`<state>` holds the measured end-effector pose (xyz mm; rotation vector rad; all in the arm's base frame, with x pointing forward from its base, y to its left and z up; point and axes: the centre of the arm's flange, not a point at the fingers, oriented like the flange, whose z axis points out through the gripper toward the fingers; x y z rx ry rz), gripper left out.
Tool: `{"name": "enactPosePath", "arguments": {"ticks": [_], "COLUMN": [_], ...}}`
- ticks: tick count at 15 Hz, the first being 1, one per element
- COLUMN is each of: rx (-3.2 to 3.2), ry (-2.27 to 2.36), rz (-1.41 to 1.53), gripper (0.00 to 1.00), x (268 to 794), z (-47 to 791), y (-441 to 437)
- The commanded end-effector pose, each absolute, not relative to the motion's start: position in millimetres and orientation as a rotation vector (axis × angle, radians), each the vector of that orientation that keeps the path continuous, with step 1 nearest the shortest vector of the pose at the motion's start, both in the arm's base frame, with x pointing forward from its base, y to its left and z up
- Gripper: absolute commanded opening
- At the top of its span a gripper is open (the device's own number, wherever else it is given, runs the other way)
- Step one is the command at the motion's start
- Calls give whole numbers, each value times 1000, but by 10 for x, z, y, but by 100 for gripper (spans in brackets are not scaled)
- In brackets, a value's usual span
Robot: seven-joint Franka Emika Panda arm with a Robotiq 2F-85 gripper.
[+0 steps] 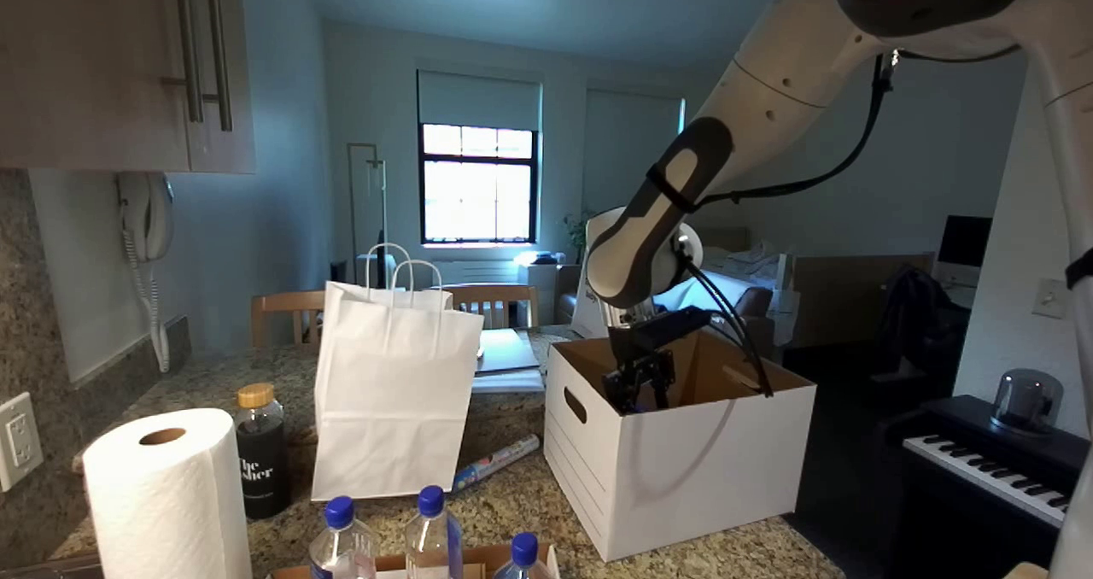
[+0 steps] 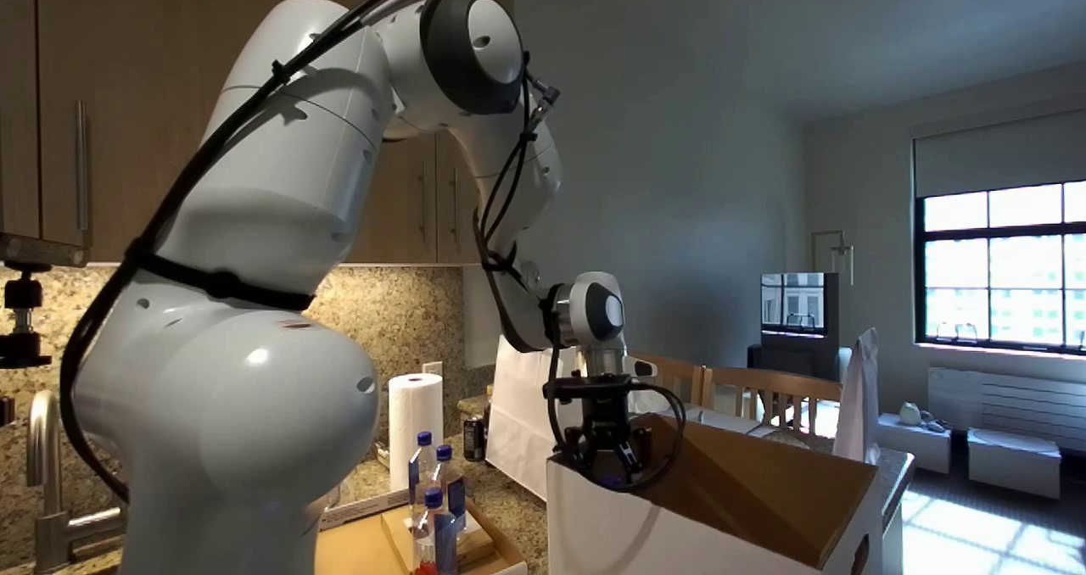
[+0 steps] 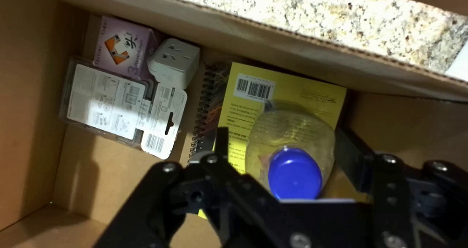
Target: Pick the bottle in the box and put it on the table
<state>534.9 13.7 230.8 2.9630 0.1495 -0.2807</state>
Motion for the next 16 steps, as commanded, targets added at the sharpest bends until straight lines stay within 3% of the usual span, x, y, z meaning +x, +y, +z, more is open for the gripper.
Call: {"name": "enactPosePath", "arguments": {"ticks": [1,3,4,6,12,14,16], "rx": [3021,3033,3032,3035,3045,3041,3033], "ry": [108,77,64,52,10,2,0], "rz": [-270,-255,-256,-267,-320,-341,-360], "gripper": [99,100,75,74,36,48,48], "x": [5461,5507,5529,5555,5578,5570,5559], "z": [2499,2543,2550,2562,2548,2524,2486], "y": [89,61,42,17,-80,-106,-118]}}
